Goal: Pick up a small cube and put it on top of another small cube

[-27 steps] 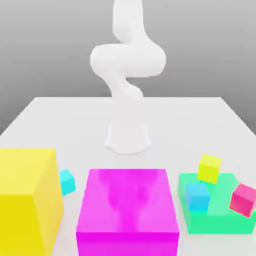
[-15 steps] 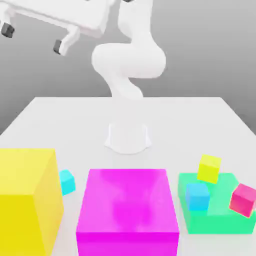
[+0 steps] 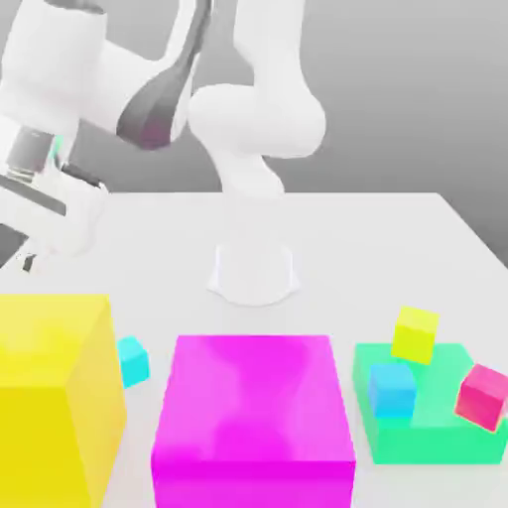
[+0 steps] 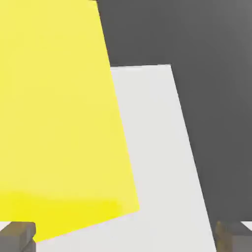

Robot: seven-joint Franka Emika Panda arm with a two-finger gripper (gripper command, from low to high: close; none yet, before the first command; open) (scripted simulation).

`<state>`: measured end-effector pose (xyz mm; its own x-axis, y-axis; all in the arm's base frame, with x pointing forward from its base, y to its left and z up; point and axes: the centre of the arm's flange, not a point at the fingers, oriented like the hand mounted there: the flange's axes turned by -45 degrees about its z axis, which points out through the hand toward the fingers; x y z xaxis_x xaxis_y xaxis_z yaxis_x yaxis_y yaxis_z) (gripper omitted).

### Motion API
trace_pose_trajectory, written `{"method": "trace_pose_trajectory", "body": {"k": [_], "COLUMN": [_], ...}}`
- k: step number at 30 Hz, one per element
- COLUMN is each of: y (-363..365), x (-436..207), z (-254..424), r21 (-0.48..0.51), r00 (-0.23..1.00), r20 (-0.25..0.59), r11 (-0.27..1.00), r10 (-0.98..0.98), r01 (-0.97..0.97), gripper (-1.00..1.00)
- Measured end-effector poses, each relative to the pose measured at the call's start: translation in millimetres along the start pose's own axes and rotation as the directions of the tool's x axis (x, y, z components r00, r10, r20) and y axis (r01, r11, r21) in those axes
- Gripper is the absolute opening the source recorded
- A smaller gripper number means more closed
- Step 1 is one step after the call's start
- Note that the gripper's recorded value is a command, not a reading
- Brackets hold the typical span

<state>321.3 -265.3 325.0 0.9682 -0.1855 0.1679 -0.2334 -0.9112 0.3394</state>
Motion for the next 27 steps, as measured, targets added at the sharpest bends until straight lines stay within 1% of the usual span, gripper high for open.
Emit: {"method": "trace_pose_trajectory", "body": {"k": [2, 5, 8, 10, 13, 20, 21, 27], "y": [-9.9, -37.6, -66.5, -86.5, -93.4, -110.0, -112.3, -113.6], "x": [-25.0, -50.9, -71.7, -85.7, -90.3, -99.3, -101.2, -102.1], "z": [32.8, 64.3, 83.5, 93.2, 94.1, 141.4, 147.2, 150.1], "r21": [0.062, 0.141, 0.171, 0.164, 0.155, 0.151, 0.151, 0.151], "r00": [0.995, 0.956, 0.875, 0.803, 0.747, 0.734, 0.734, 0.734], "r20": [0.056, 0.149, 0.252, 0.323, 0.344, 0.347, 0.347, 0.347], "r11": [0.994, 0.952, 0.871, 0.806, 0.75, 0.738, 0.738, 0.738], "r10": [0.081, 0.253, 0.413, 0.5, 0.569, 0.584, 0.583, 0.584], "r01": [-0.085, -0.273, -0.46, -0.568, -0.642, -0.658, -0.658, -0.658], "gripper": [0.0, 0.0, 0.0, 0.0, 0.0, 0.0, -1.0, -1.0]}}
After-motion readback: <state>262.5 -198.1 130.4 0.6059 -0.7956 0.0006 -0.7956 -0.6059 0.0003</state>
